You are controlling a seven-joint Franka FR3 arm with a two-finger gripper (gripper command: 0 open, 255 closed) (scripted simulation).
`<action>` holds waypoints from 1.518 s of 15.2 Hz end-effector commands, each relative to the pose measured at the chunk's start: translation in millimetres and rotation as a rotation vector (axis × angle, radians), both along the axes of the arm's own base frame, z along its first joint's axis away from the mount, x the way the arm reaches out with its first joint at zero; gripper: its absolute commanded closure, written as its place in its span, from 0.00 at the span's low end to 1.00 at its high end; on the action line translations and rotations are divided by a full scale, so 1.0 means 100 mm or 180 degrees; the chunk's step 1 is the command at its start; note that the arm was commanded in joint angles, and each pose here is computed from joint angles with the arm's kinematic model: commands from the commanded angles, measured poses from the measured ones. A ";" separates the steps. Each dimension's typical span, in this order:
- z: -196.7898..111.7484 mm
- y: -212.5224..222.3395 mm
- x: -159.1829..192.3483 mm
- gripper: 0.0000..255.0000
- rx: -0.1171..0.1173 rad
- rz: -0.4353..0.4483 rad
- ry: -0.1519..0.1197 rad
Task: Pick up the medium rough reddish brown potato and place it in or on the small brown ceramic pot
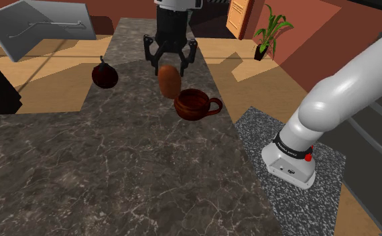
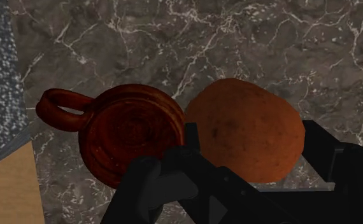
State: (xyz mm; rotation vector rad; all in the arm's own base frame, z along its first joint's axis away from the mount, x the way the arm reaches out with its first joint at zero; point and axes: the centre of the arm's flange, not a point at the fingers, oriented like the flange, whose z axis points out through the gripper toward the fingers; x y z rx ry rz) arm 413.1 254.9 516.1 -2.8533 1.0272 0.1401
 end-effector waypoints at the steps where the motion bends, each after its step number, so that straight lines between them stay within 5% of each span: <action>1: 0.04 -0.26 -0.04 1.00 0.0004 0.0004 0.0000; 10: 0.14 -1.39 -0.16 1.00 0.0004 0.0004 0.0000; 23: -0.55 -1.39 -0.16 1.00 0.0004 0.0004 0.0000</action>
